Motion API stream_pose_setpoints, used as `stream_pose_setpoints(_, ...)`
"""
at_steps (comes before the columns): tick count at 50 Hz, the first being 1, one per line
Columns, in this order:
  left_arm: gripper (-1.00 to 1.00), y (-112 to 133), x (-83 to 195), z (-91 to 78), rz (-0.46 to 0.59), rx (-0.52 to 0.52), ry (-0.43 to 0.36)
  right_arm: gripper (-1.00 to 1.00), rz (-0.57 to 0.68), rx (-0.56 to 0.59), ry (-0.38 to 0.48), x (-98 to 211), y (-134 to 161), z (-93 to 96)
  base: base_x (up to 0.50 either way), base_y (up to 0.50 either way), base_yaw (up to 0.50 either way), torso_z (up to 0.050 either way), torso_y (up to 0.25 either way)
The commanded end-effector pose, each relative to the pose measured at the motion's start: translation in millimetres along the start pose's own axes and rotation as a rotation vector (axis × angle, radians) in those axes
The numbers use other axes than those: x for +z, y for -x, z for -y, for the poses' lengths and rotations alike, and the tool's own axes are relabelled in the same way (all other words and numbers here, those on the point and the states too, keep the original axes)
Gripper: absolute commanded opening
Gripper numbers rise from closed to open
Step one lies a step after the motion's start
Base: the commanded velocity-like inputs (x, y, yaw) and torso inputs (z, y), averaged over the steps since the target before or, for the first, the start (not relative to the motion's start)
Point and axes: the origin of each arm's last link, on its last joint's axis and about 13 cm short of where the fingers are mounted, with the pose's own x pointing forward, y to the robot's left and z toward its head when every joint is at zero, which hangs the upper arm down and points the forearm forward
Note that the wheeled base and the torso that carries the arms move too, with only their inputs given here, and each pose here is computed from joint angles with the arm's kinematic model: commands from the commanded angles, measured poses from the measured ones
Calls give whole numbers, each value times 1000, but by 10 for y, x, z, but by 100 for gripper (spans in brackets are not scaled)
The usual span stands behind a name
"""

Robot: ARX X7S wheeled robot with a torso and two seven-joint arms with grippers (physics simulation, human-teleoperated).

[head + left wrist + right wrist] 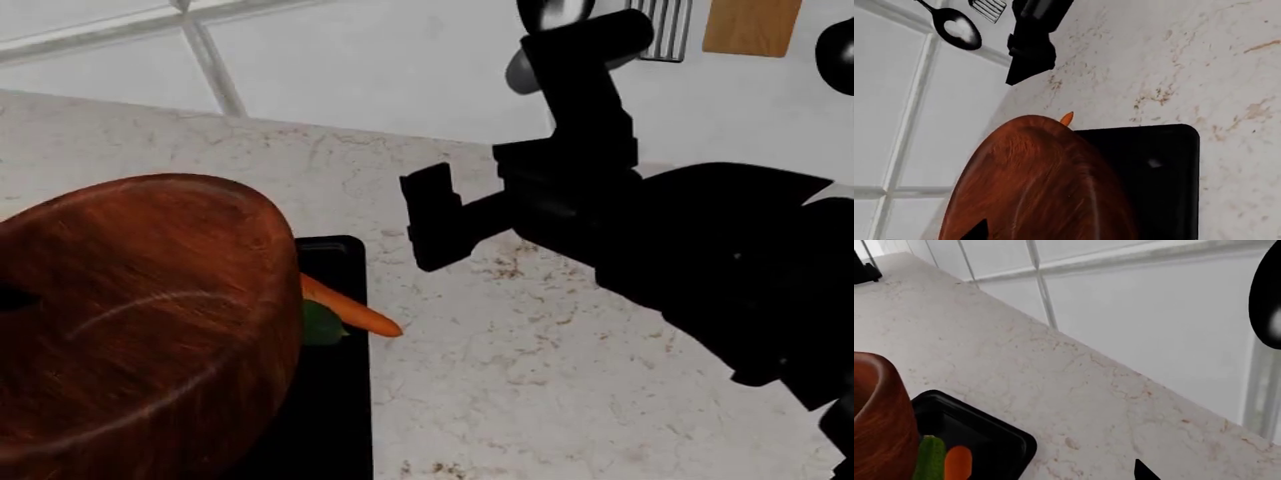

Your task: Place the two vegetables and bowl onto the tray for setting up a vegetable dip station.

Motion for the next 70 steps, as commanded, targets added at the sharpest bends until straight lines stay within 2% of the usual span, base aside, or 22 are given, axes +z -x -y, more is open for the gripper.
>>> stream_pose_setpoints(1, 100, 319, 207, 10, 41, 121, -92, 100, 43, 15, 8, 99, 10, -18, 0, 0, 0, 0, 0)
stream_pose_setpoints(6, 100, 356, 238, 0, 58, 167, -98, 100, 55, 17, 5, 99, 25, -34, 0, 0, 0, 0, 0)
stream_pose_setpoints(10, 100, 338, 262, -51, 100, 253, -93, 100, 69, 17, 1, 97, 48, -43, 0, 0, 0, 0, 0)
stream_pose_setpoints(13, 100, 319, 265, -52, 110, 254, -93, 100, 81, 20, 3, 114, 60, -62, 0, 0, 0, 0, 0)
stream_pose_setpoints(19, 100, 258, 257, -96, 131, 341, -81, 100, 88, 21, 1, 91, 66, -71, 0, 0, 0, 0, 0)
stream_pose_setpoints(21, 100, 187, 220, -88, 102, 384, -110, 100, 95, 21, 3, 102, 75, -85, 0, 0, 0, 0, 0)
stream_pose_setpoints(25, 100, 64, 171, -104, 113, 489, -104, 100, 106, 24, 18, 127, 84, -124, 0, 0, -1, 0, 0)
stream_pose_setpoints(29, 100, 14, 171, -137, 148, 629, -86, 100, 157, 22, 55, 244, 147, -212, 0, 0, 0, 0, 0)
stream_pose_setpoints(30, 100, 6, 163, -146, 144, 667, -59, 100, 169, 22, 57, 267, 160, -227, 0, 0, 0, 0, 0)
stream_pose_setpoints(34, 100, -48, 146, -64, 128, 774, -63, 100, 227, -7, 58, 319, 214, -261, 0, 0, 0, 0, 0)
stream_pose_setpoints(37, 100, -63, 114, -60, 115, 909, 39, 100, 270, -29, 60, 329, 258, -296, 0, 0, 0, 0, 0)
stream_pose_setpoints(40, 100, -105, 48, 45, 79, 984, 61, 100, 306, -37, 77, 337, 300, -364, 0, 0, 0, 0, 0)
stream_pose_setpoints(41, 100, -124, 31, 76, 89, 1016, 105, 100, 326, -42, 85, 334, 327, -401, 0, 0, 0, 0, 0)
stream_pose_setpoints(43, 100, -147, -7, 153, 85, 1055, 134, 100, 347, -50, 97, 313, 364, -445, 0, 0, 0, 0, 0)
stream_pose_setpoints(44, 100, -156, -27, 182, 92, 1087, 170, 100, 373, -58, 86, 299, 381, -449, 0, 0, 0, 0, 0)
stream_pose_setpoints(47, 100, -166, -59, 271, 130, 1146, 203, 100, 410, -71, 83, 240, 422, -466, 0, 0, 0, 0, 0)
stream_pose_setpoints(53, 100, -171, -73, 431, 196, 1231, 224, 100, 478, -75, 87, 243, 503, -527, 0, 0, 0, 0, 0)
stream_pose_setpoints(56, 100, -180, -69, 433, 204, 1257, 222, 100, 477, -73, 96, 242, 485, -537, 0, 0, 0, 0, 0)
stream_pose_setpoints(61, 100, -77, -130, 500, 273, 1358, 320, 100, 470, -62, 92, 208, 482, -548, 0, 0, 0, 0, 0)
stream_pose_setpoints(63, 100, -43, -146, 533, 290, 1369, 319, 100, 454, -57, 89, 194, 475, -543, 0, 0, 0, 0, 0)
stream_pose_setpoints(65, 100, -16, -132, 558, 334, 1376, 330, 100, 382, -65, 74, 149, 460, -529, 0, 0, 0, 0, 0)
stream_pose_setpoints(70, 100, 14, -82, 521, 398, 1376, 310, 100, 308, -60, 78, 106, 488, -574, 0, 0, 0, 0, 0)
